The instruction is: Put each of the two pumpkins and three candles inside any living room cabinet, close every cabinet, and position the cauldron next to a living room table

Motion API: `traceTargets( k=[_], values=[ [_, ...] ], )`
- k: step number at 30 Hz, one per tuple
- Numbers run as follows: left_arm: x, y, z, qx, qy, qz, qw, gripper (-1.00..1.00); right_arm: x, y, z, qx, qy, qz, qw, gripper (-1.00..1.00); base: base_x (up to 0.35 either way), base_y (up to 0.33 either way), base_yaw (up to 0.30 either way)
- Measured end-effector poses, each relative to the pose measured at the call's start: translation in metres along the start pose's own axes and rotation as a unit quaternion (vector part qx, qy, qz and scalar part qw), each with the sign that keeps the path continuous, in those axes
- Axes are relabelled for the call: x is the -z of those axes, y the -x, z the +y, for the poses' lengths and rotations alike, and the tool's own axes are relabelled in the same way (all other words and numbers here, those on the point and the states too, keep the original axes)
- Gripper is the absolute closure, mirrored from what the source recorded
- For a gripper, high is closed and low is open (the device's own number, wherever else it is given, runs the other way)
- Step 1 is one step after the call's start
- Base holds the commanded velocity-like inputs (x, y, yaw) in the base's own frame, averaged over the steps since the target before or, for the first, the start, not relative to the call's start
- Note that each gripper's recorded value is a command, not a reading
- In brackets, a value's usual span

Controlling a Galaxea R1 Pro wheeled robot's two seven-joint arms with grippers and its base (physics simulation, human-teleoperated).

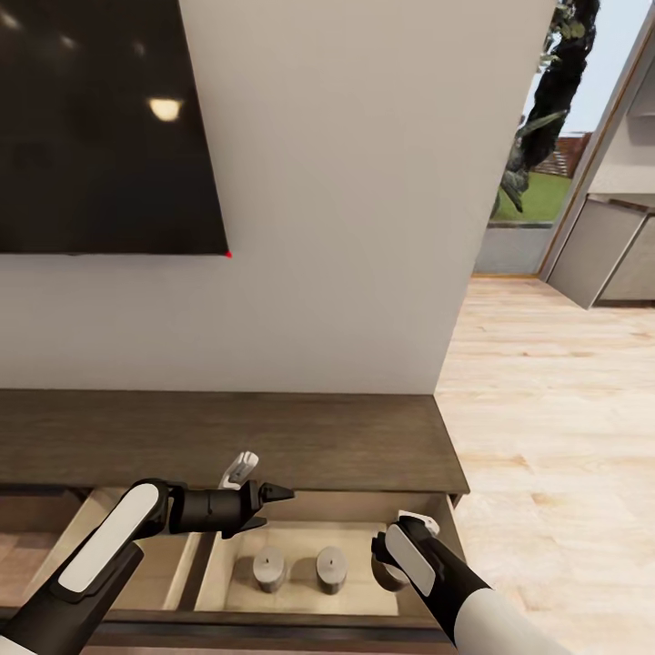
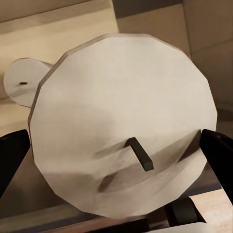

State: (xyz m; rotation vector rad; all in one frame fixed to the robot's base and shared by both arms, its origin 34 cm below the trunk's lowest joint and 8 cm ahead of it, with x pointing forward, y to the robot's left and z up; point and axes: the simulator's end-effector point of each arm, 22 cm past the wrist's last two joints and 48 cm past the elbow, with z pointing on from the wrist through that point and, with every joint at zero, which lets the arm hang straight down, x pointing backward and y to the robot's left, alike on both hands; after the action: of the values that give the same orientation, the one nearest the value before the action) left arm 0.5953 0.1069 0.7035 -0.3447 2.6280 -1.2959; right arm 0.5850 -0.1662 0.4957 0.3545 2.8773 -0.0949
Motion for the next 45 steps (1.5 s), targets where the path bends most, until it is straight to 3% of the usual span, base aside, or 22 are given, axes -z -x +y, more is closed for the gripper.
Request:
traceTargets(
  k=[25, 45],
  values=[
    [-0.026, -0.008, 0.041, 0.000, 0.002, -0.001, 1.0000, -1.00, -0.046, -0.017, 0.000, 0.000, 0.000, -0.001, 1.0000, 1.00, 0.000, 0.000, 0.000],
    [-0.026, -0.008, 0.041, 0.000, 0.002, -0.001, 1.0000, -1.00, -0.045, -0.017, 0.000, 0.000, 0.000, -0.002, 1.0000, 1.00, 0.052, 0.000, 0.000]
  ],
)
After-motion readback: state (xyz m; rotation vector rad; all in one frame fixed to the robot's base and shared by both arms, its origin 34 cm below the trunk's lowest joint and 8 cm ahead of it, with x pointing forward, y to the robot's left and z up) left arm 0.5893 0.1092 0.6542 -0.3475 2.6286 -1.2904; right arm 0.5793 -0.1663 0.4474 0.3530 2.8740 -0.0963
